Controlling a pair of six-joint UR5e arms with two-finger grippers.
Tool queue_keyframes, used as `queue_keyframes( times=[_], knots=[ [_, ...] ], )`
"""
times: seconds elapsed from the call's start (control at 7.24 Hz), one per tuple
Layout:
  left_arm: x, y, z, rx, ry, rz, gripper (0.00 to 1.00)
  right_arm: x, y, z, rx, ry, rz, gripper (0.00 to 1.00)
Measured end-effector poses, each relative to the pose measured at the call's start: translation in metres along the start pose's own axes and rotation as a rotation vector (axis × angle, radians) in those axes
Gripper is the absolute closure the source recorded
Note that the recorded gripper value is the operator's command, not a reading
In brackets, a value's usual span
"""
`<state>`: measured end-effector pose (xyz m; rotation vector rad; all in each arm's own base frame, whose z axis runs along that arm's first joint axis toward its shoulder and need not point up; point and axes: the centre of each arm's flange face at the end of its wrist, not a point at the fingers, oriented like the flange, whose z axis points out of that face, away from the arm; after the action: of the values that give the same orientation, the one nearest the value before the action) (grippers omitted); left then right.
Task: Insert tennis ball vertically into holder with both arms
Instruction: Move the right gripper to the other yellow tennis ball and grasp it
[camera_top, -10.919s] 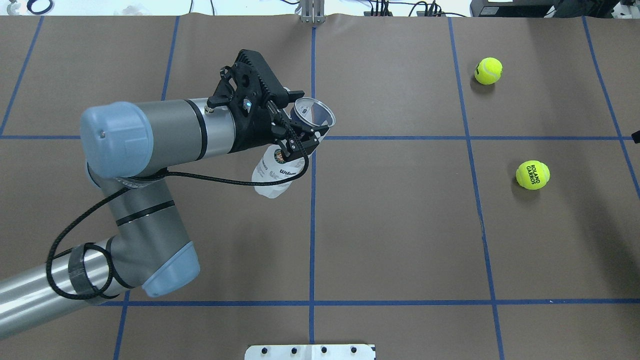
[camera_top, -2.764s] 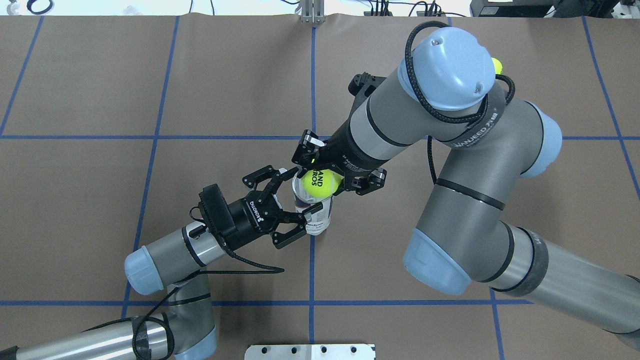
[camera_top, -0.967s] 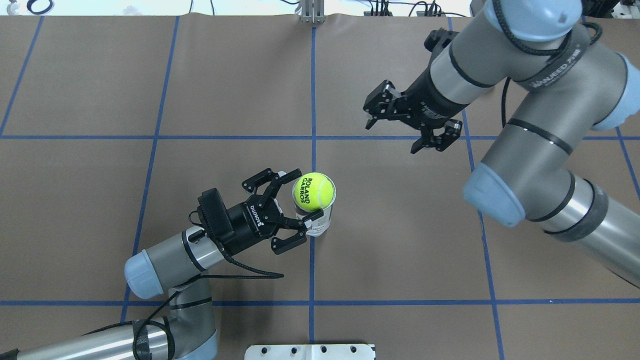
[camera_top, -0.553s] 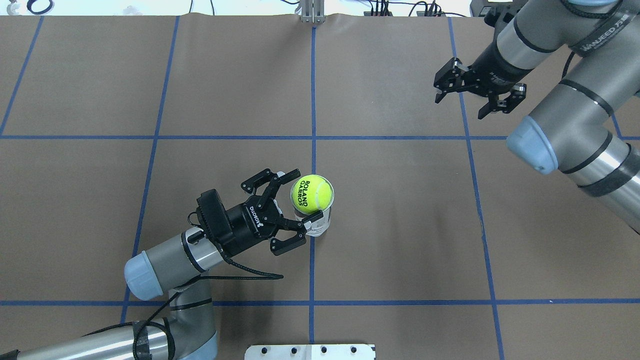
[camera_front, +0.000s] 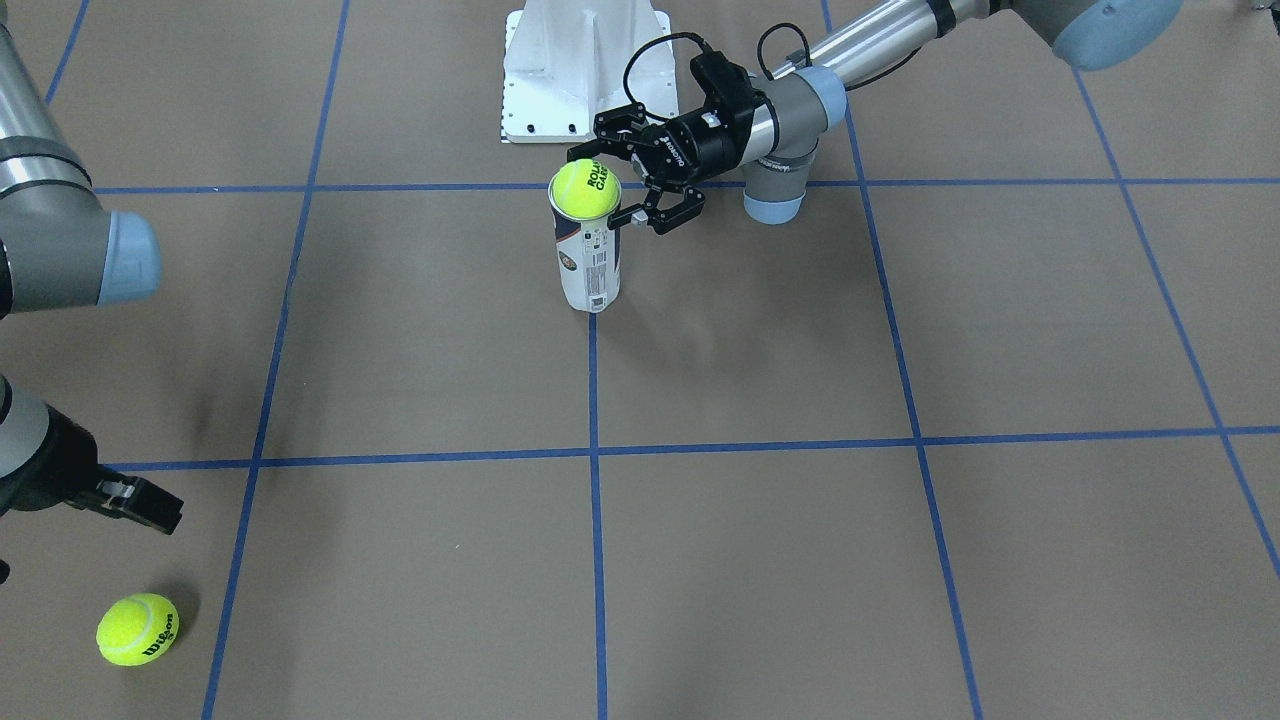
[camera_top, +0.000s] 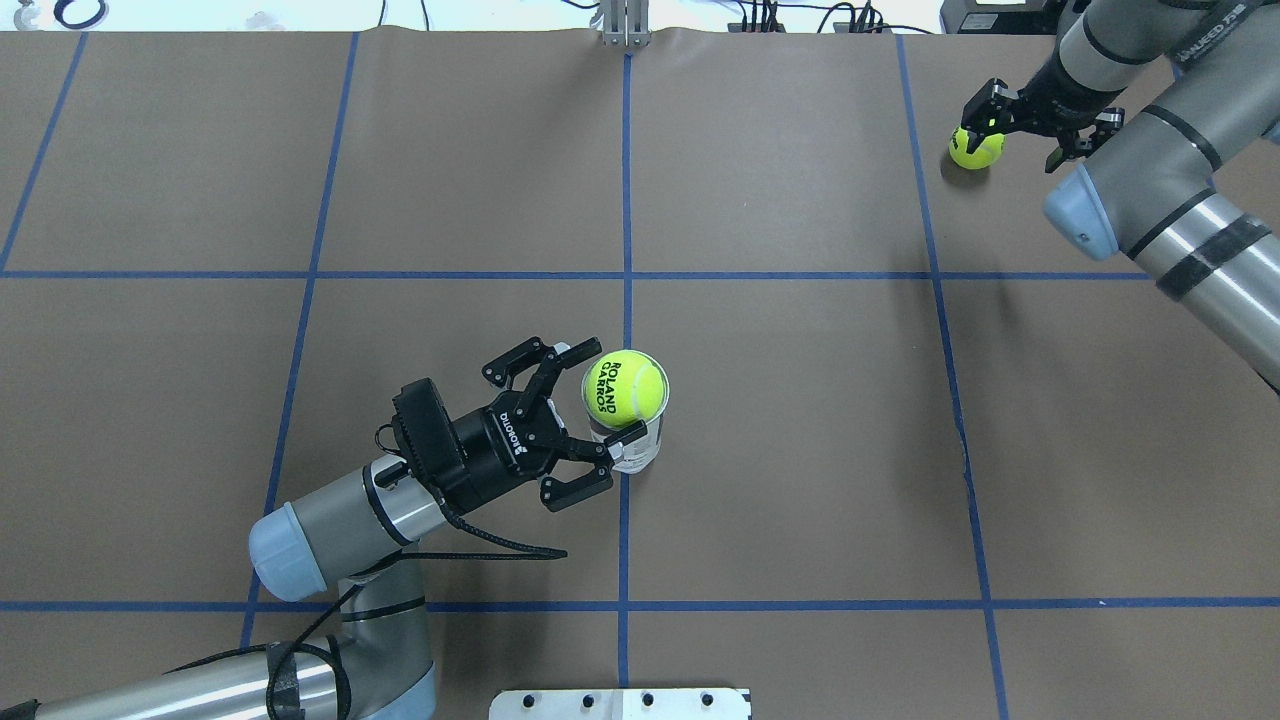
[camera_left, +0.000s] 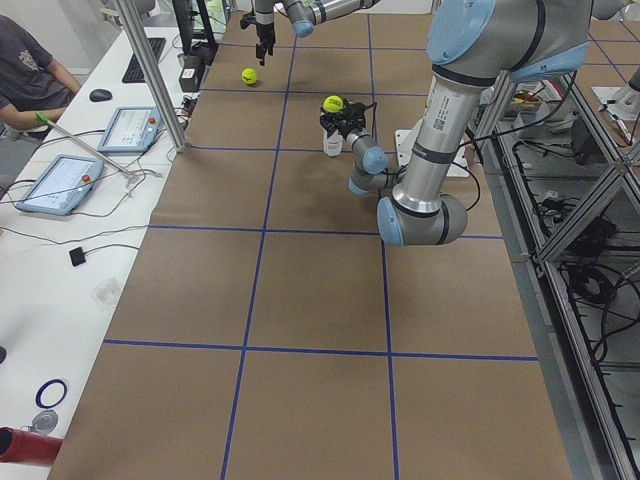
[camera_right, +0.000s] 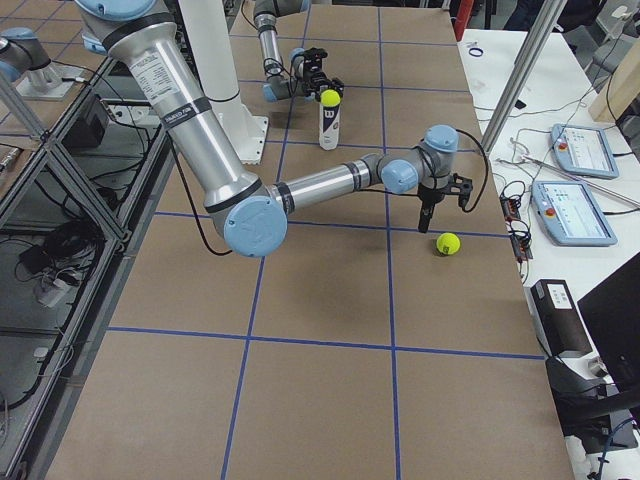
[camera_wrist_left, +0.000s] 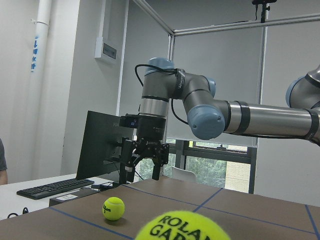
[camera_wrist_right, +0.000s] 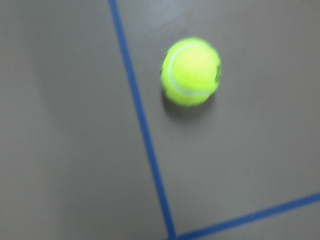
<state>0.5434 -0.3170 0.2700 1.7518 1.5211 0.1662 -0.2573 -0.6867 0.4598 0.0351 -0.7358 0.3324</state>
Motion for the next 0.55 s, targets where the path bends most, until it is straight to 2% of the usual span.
queue_keyframes(
  times=[0.28, 0.55],
  knots=[
    [0.002, 0.001, -0.001, -0.001, 0.001, -0.004, 0.05, 0.006, -0.03, 0.035, 0.118, 0.023, -0.034, 0.01],
    [0.002, 0.0, -0.001, 0.001, 0.003, -0.007, 0.04, -0.005, -0.038, 0.045, 0.18, 0.021, -0.064, 0.02]
  ],
)
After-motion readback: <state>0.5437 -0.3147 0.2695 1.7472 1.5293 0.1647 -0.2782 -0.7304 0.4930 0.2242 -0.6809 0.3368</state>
